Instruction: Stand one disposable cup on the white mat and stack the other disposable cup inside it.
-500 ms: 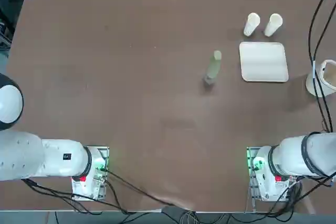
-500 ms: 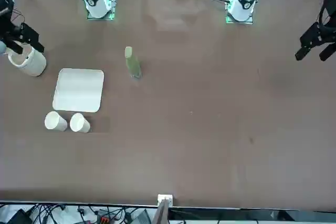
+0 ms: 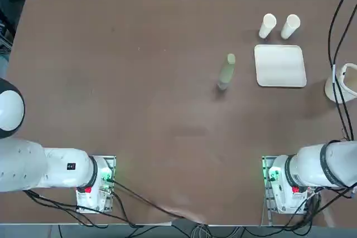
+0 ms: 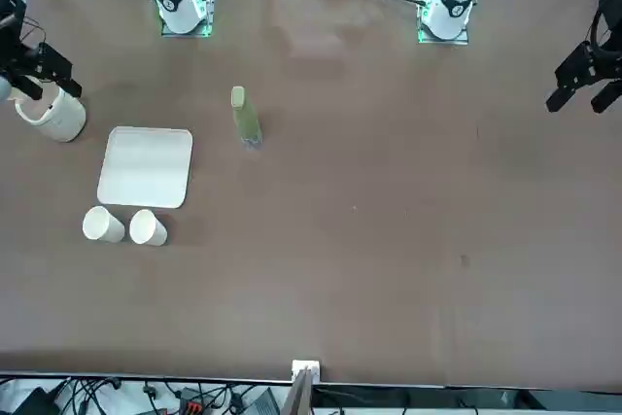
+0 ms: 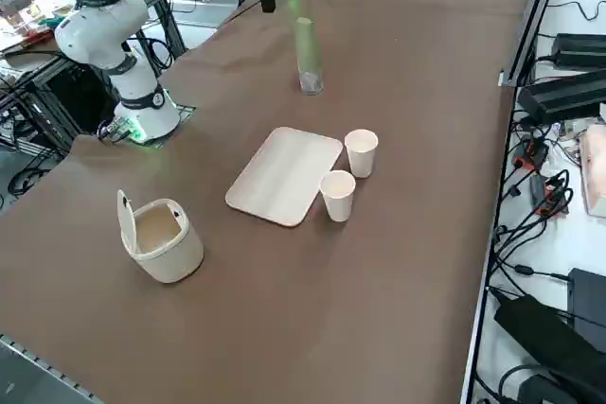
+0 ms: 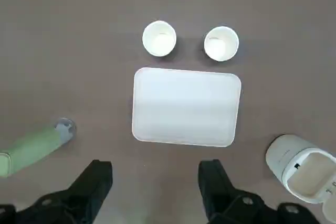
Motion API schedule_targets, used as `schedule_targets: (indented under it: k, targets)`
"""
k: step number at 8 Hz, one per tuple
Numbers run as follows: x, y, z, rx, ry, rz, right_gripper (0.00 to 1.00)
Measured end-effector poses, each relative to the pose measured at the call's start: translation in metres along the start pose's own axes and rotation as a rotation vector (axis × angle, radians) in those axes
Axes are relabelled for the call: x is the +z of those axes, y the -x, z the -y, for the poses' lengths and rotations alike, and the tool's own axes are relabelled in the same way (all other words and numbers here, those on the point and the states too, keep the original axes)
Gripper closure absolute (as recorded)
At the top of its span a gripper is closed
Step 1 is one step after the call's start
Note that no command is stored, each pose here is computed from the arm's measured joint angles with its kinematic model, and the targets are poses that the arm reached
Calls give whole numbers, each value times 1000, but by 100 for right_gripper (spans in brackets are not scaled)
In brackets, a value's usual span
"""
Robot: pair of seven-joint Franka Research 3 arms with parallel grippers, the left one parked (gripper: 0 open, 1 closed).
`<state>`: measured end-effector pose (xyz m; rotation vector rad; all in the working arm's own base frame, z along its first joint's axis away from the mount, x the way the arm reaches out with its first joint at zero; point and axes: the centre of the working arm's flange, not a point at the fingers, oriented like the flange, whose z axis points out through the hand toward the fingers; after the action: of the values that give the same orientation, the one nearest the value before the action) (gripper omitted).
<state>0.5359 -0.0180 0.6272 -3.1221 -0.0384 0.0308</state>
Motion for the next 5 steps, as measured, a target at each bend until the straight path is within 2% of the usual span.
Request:
schedule_targets:
  k: [2, 5]
  targets:
    - [17, -17, 5, 1, -1, 5, 0]
    - [103, -79, 15, -20, 0, 9, 0]
